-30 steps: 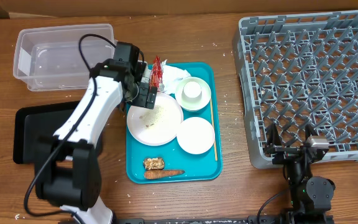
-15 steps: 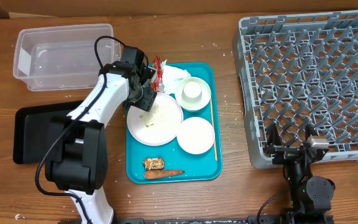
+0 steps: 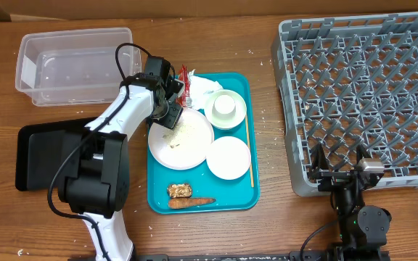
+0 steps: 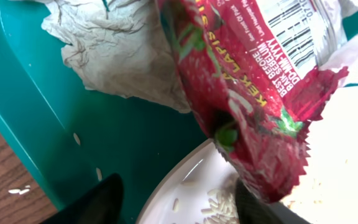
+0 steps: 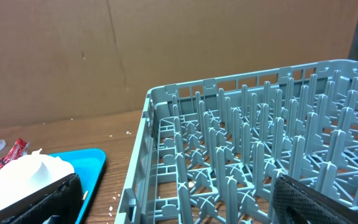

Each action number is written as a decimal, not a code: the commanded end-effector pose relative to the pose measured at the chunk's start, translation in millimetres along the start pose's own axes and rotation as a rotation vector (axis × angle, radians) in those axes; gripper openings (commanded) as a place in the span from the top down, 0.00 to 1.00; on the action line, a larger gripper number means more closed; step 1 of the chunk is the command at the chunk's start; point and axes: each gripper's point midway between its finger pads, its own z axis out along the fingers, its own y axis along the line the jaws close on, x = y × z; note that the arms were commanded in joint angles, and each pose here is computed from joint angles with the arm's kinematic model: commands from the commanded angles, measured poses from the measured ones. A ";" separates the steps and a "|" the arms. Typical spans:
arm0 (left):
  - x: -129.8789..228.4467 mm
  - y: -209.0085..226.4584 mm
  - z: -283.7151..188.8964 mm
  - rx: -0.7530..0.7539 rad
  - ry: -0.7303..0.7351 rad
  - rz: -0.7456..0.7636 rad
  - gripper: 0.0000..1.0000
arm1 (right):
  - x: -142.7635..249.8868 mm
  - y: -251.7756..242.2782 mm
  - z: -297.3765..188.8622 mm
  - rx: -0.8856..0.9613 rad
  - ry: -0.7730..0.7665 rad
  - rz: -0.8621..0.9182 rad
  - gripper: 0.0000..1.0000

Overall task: Sort waste into correct bins and load items into the dishwasher
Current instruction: 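Reach the left gripper to the rim of the white rice plate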

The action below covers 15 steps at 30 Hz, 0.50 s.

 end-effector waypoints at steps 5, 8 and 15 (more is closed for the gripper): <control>-4.9 3.5 2.2 -0.014 -0.005 0.014 0.47 | 1.3 -2.0 0.1 0.008 -0.006 -0.003 0.00; -4.8 3.2 2.1 -0.014 -0.004 0.015 0.55 | 1.3 -2.0 0.1 0.008 -0.006 -0.004 0.00; -1.8 -1.5 2.1 0.012 0.007 0.011 0.66 | 1.3 -2.0 0.1 0.008 -0.006 -0.003 0.00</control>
